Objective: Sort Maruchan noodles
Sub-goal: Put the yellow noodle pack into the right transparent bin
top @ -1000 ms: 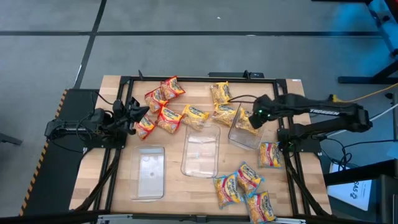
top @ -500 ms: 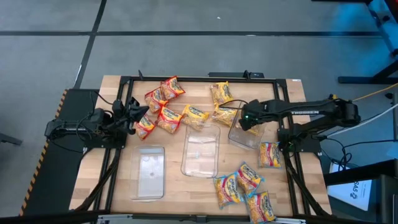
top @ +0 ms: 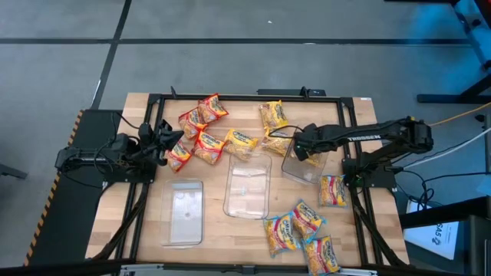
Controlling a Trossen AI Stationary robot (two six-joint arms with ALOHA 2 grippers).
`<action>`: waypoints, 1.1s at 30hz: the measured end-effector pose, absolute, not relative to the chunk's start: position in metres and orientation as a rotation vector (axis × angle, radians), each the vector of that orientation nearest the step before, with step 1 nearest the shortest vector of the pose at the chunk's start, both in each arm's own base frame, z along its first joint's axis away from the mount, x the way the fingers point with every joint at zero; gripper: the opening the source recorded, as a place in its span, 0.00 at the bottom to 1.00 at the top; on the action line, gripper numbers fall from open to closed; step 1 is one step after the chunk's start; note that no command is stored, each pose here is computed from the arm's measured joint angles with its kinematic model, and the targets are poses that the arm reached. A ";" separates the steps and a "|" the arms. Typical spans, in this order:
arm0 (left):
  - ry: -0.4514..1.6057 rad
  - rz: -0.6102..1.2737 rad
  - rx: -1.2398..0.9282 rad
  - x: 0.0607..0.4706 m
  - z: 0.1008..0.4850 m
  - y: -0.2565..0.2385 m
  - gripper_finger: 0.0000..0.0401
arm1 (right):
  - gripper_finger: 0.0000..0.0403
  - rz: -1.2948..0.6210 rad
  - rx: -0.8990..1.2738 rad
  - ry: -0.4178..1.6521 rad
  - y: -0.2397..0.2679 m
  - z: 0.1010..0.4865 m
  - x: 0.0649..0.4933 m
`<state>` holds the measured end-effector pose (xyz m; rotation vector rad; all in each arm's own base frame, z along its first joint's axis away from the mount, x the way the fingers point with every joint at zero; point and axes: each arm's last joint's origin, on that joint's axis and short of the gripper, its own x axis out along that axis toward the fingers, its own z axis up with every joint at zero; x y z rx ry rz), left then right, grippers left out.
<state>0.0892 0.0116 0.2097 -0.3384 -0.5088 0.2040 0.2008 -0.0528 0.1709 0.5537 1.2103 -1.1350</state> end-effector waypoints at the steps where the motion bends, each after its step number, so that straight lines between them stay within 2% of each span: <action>1: -0.509 0.204 -0.338 0.089 0.210 0.012 0.00 | 0.28 -1.136 0.552 1.216 -0.053 0.171 0.201; 10: -0.508 0.204 -0.341 0.089 0.210 0.012 0.00 | 0.25 -1.114 0.609 1.238 -0.051 0.170 0.200; 19: -0.508 0.204 -0.338 0.089 0.210 0.012 0.00 | 0.02 -1.108 0.632 1.242 -0.051 0.170 0.200; 27: -0.508 0.199 -0.336 0.089 0.210 0.011 0.00 | 0.00 -1.099 0.644 1.237 -0.051 0.175 0.201; 33: -0.506 0.198 -0.336 0.089 0.210 0.011 0.00 | 0.00 -1.128 0.596 1.256 -0.053 0.209 0.208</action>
